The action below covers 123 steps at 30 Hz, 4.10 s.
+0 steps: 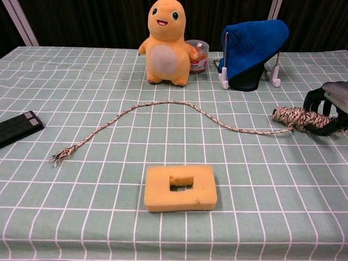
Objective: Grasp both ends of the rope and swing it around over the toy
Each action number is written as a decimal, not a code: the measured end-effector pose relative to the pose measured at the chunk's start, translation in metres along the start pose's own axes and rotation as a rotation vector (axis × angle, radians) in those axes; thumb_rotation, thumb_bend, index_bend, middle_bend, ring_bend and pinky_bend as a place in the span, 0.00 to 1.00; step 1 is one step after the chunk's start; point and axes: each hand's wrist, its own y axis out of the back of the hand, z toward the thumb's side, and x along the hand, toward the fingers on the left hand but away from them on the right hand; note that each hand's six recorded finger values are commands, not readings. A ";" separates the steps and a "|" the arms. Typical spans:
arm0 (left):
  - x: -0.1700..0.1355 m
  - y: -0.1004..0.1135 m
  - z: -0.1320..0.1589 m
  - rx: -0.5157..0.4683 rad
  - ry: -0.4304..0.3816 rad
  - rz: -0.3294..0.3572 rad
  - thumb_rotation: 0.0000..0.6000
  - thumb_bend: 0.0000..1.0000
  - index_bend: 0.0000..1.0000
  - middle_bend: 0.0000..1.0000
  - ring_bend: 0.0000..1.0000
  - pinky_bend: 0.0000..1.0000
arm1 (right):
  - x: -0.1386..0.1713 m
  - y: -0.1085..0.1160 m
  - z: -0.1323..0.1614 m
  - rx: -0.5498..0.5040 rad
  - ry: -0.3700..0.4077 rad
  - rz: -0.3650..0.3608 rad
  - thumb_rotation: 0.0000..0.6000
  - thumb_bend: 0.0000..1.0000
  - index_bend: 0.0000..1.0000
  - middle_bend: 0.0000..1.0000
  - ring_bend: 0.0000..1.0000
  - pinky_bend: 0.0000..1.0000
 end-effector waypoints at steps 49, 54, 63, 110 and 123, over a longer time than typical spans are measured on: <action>0.058 -0.085 0.105 -0.108 -0.246 -0.210 1.00 0.23 0.34 0.35 0.25 0.31 | 0.016 0.135 0.017 -0.892 0.297 -0.365 1.00 0.70 0.79 0.64 0.61 0.82; 0.068 -0.107 0.122 -0.079 -0.237 -0.259 1.00 0.23 0.38 0.38 0.31 0.37 | 0.015 0.135 0.017 -0.886 0.298 -0.373 1.00 0.66 0.79 0.64 0.61 0.82; 0.079 -0.136 0.162 -0.029 -0.255 -0.265 0.99 0.23 0.44 0.44 0.36 0.41 | 0.013 0.132 0.018 -0.885 0.291 -0.366 1.00 0.64 0.79 0.64 0.61 0.82; 0.083 -0.174 0.189 0.211 -0.157 -0.234 0.96 0.28 0.54 0.53 0.46 0.49 | 0.008 0.122 0.011 -0.868 0.250 -0.377 1.00 0.65 0.79 0.63 0.61 0.82; 0.080 -0.177 0.191 0.181 -0.162 -0.251 1.00 0.42 0.56 0.55 0.48 0.51 | 0.008 0.122 0.009 -0.867 0.241 -0.380 1.00 0.65 0.79 0.63 0.61 0.82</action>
